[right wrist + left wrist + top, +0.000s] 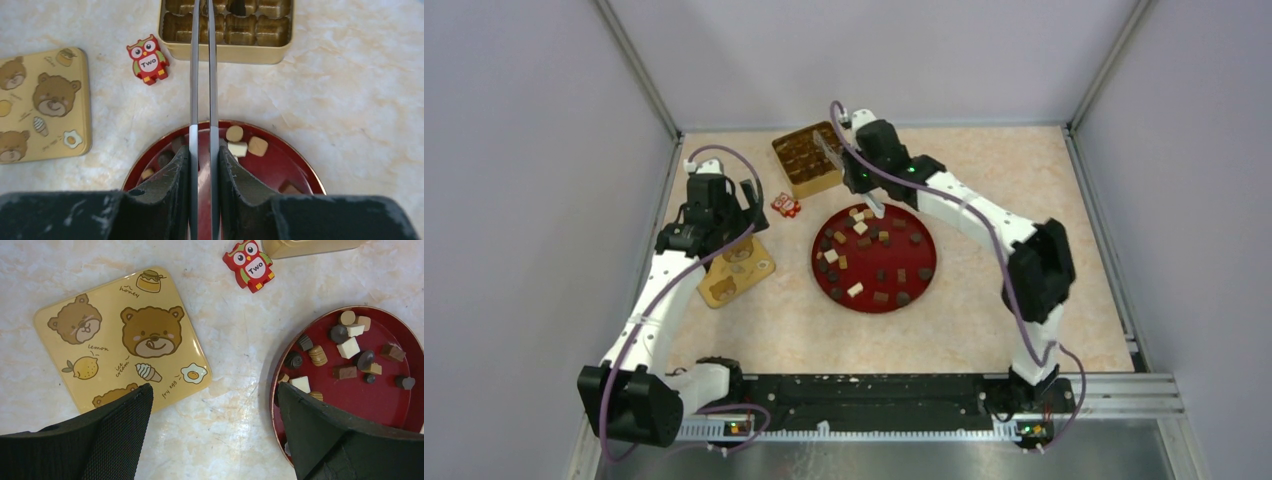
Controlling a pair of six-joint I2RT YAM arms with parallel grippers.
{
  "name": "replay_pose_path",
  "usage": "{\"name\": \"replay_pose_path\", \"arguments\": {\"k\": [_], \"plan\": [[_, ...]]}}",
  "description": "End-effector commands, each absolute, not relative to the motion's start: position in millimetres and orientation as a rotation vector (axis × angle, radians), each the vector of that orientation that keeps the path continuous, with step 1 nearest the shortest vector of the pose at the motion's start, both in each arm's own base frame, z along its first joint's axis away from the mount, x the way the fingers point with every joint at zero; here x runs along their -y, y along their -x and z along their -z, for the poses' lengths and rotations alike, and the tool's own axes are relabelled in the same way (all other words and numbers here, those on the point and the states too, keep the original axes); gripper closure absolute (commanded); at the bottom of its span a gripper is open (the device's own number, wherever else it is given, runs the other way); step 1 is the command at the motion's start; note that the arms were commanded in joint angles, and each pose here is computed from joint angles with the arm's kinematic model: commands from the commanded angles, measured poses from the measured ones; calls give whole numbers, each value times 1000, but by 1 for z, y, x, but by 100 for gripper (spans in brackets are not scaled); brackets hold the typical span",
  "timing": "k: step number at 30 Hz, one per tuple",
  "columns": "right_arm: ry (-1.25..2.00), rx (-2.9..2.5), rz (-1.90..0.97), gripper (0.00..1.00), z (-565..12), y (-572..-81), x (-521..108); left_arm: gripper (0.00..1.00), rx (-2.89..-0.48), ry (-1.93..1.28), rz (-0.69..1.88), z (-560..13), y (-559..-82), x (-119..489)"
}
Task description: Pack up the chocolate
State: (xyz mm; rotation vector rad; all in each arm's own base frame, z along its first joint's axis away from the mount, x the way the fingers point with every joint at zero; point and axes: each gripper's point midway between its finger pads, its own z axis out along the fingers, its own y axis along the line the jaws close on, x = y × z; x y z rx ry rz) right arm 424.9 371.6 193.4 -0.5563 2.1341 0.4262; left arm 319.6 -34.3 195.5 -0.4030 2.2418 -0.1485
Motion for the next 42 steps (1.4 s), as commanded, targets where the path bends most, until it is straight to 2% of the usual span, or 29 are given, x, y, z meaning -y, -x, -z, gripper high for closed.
{"name": "replay_pose_path", "arguments": {"k": [1,11,15,19,26,34,42], "plan": [[465,-1929,-468,88,-282,-398,-343,1,-2201,365,182,-208,-326,39],[375,-2229,-310,86,-199,-301,-241,1,-2190,239,287,-211,-337,59],[365,-2306,-216,83,-173,-282,-212,1,-2206,242,335,-206,-340,66],[378,-2362,-179,81,-156,-278,-203,1,-2230,237,372,-202,-340,73],[372,-2372,-156,70,-152,-287,-200,1,-2225,237,353,-203,-340,70],[361,-2375,-141,68,-145,-301,-198,1,-2225,240,341,-203,-340,68],[357,-2366,-131,58,-140,-311,-197,1,-2225,243,330,-204,-339,66]]}}
